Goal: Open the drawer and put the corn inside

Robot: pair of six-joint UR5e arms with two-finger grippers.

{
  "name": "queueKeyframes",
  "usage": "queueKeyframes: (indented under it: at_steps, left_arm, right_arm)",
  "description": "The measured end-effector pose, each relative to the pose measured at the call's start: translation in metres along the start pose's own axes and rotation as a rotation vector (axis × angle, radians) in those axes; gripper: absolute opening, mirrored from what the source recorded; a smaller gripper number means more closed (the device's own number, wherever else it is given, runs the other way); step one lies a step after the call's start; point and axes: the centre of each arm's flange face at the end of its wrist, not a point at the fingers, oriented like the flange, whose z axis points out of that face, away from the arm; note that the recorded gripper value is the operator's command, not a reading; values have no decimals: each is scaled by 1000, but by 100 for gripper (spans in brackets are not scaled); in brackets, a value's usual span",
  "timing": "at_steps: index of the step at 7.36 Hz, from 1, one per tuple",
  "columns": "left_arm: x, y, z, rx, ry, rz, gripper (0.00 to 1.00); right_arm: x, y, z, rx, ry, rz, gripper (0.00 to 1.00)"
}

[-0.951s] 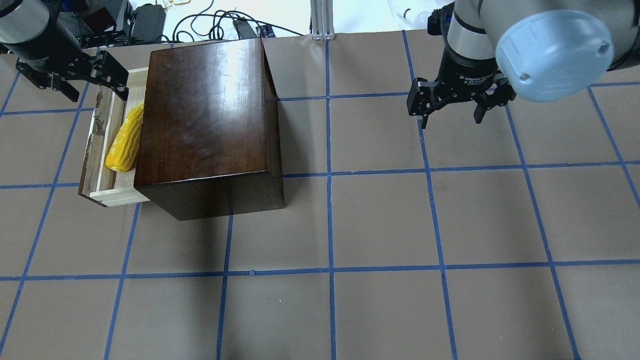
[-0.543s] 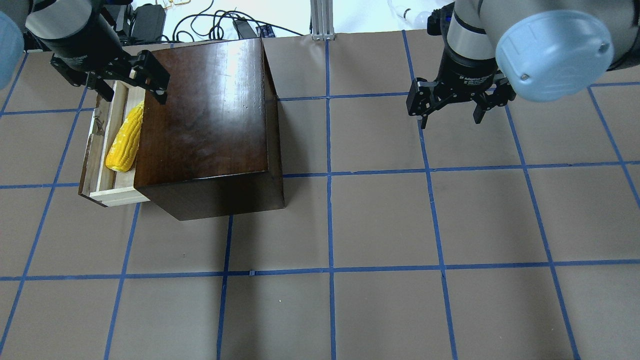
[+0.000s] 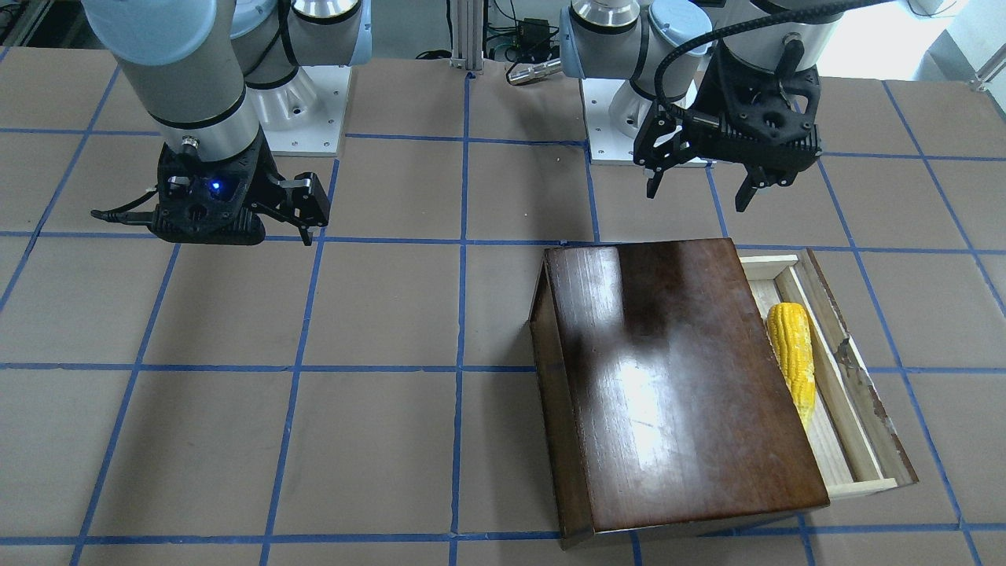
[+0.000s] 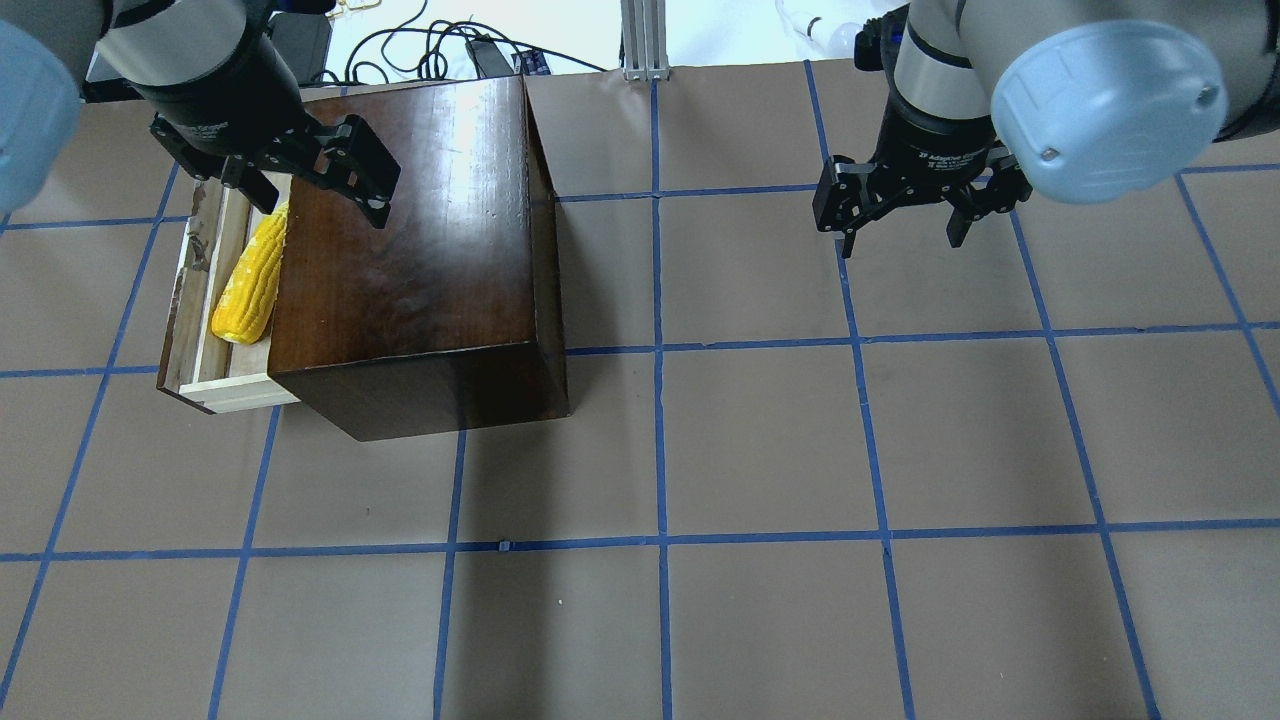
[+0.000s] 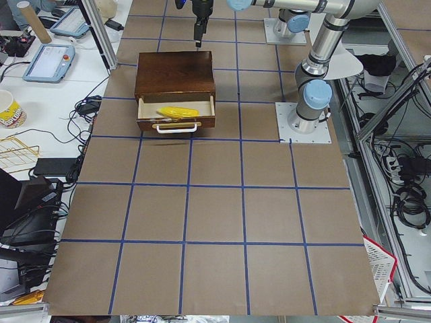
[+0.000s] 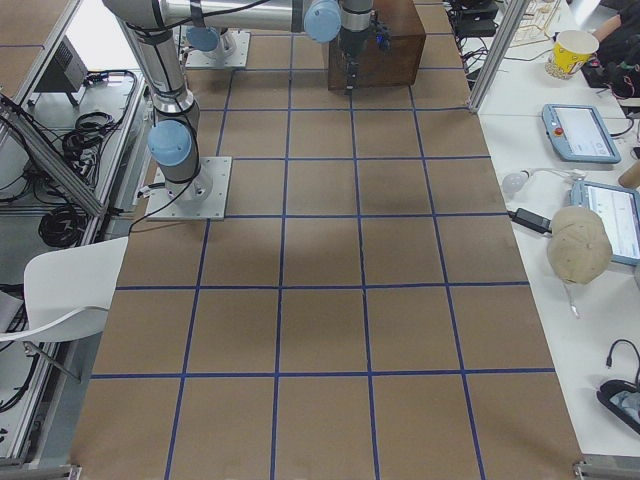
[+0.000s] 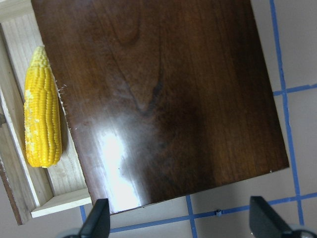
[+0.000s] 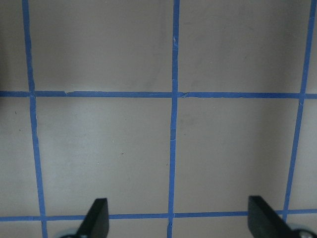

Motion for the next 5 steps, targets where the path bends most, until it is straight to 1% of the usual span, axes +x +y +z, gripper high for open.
queueKeyframes:
  at_steps: [3, 5]
  left_arm:
    - [-10, 0, -9, -57, 8, -39, 100]
    - [-11, 2, -10, -78, 15, -60, 100]
  right_arm:
    - [0, 0, 0, 0, 1, 0, 100]
    - [0, 0, 0, 1, 2, 0, 100]
